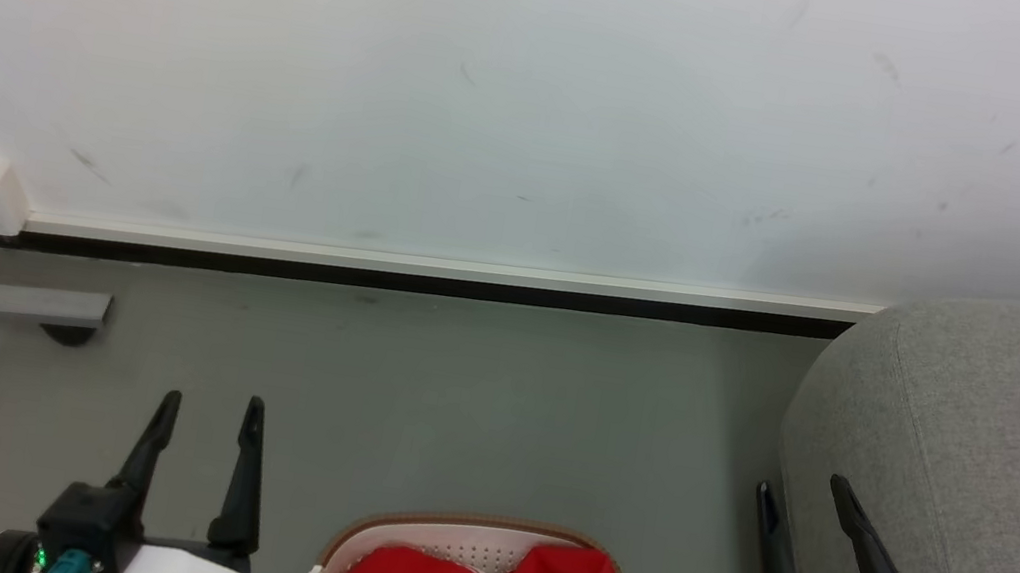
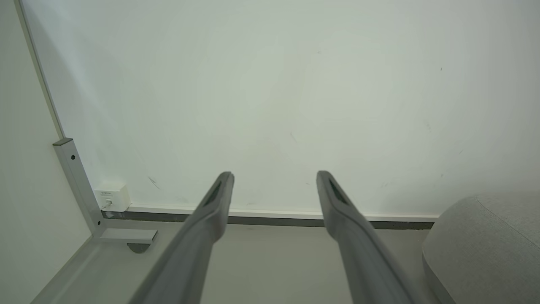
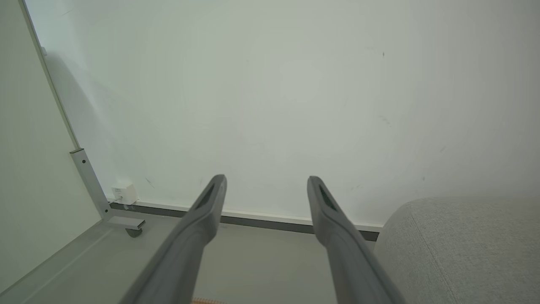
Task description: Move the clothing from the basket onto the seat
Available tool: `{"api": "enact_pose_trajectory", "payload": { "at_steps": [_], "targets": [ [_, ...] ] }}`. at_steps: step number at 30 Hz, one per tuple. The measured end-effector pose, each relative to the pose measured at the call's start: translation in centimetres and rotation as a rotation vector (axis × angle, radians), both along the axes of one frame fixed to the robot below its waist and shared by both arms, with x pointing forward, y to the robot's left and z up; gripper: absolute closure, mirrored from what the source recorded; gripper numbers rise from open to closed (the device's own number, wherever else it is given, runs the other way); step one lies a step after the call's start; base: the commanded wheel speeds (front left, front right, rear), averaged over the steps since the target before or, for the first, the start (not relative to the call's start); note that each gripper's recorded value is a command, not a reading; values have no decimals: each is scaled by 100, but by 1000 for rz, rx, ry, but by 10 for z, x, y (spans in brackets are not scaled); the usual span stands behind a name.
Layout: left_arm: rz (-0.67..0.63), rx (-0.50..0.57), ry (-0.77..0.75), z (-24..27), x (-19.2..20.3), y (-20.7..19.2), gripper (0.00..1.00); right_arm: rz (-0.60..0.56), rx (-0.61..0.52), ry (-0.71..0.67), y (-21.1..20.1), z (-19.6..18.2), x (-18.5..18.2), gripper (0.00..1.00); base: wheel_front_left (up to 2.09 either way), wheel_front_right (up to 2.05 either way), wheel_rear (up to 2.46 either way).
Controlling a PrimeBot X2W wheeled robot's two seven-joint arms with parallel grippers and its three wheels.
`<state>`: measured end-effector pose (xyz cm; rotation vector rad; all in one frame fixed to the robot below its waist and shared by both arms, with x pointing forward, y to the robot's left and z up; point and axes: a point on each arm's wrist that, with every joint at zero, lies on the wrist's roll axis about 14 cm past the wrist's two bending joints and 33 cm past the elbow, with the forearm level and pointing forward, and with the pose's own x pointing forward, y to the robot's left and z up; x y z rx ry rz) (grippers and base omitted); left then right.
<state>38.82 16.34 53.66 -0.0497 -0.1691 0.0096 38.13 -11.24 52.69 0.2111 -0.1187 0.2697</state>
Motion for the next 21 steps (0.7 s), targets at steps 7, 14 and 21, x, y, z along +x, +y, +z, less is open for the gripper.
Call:
{"api": "enact_pose_trajectory", "payload": {
  "at_steps": [7, 14, 21],
  "targets": [
    [-6, -18, 1, 0, 1, -2, 0, -12, 9, 14, -4, -4, -1, 0, 0, 0, 0],
    [-30, -34, 18, -6, 6, -10, 0, -61, 34, 12, -20, -1, 0, 0, 0, 0, 0],
    [-103, -40, 67, -22, 14, -31, 0, -108, 36, 19, -36, -4, -2, 0, 0, 0, 0]
  ]
}}
